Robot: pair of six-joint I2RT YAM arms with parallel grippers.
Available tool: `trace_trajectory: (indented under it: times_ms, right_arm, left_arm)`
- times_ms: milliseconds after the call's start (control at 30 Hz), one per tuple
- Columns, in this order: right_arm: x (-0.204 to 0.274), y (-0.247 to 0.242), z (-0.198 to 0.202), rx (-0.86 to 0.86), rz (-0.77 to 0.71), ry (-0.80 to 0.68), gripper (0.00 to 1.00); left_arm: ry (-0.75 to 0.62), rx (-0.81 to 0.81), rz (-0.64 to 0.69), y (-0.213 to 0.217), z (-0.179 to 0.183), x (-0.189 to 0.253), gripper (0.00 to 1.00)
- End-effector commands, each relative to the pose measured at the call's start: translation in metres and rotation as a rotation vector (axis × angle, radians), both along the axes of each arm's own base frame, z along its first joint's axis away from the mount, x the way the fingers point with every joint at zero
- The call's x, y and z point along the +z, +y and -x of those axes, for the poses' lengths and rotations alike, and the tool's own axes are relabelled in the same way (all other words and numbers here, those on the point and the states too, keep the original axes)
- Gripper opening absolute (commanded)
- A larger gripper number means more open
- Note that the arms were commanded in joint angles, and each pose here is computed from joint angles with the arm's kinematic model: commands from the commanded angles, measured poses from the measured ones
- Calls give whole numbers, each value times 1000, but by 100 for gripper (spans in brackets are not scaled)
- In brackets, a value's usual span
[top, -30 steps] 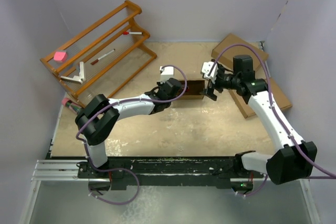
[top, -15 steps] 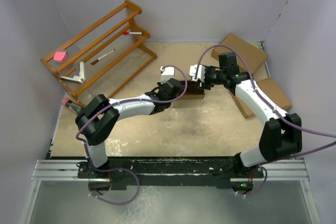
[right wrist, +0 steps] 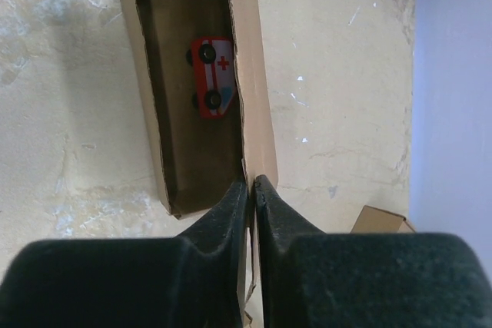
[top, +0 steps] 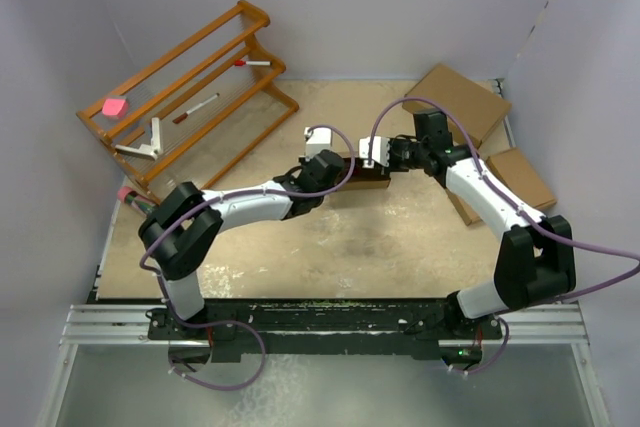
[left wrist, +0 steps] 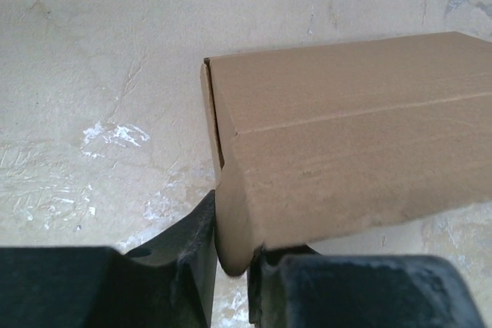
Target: Fold the paper box
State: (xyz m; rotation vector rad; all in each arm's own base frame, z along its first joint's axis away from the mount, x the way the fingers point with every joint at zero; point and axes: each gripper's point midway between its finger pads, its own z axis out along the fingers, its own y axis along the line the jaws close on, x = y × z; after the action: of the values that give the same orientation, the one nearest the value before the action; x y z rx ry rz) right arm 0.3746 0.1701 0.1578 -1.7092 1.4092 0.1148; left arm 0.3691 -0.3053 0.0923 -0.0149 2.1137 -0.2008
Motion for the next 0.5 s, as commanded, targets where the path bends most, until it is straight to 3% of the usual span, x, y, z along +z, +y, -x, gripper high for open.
trace_trajectory:
  times_ms: [0,233,400,467]
  right_arm:
    - [14,0,0,16,4,-63,7]
    - [3,-1,7,18,14,-23,2]
    - [-7,-1,14,22,3,7,1]
    - [-6,1,16,26,-12,11,1]
  left_arm:
    - [-50,-20,109,-4,7,41,25]
    - [-30,-98,157,2,32,59,35]
    - [-50,-290,195,6,68,79,37]
    - [-98,-340,233,9,79,92,45]
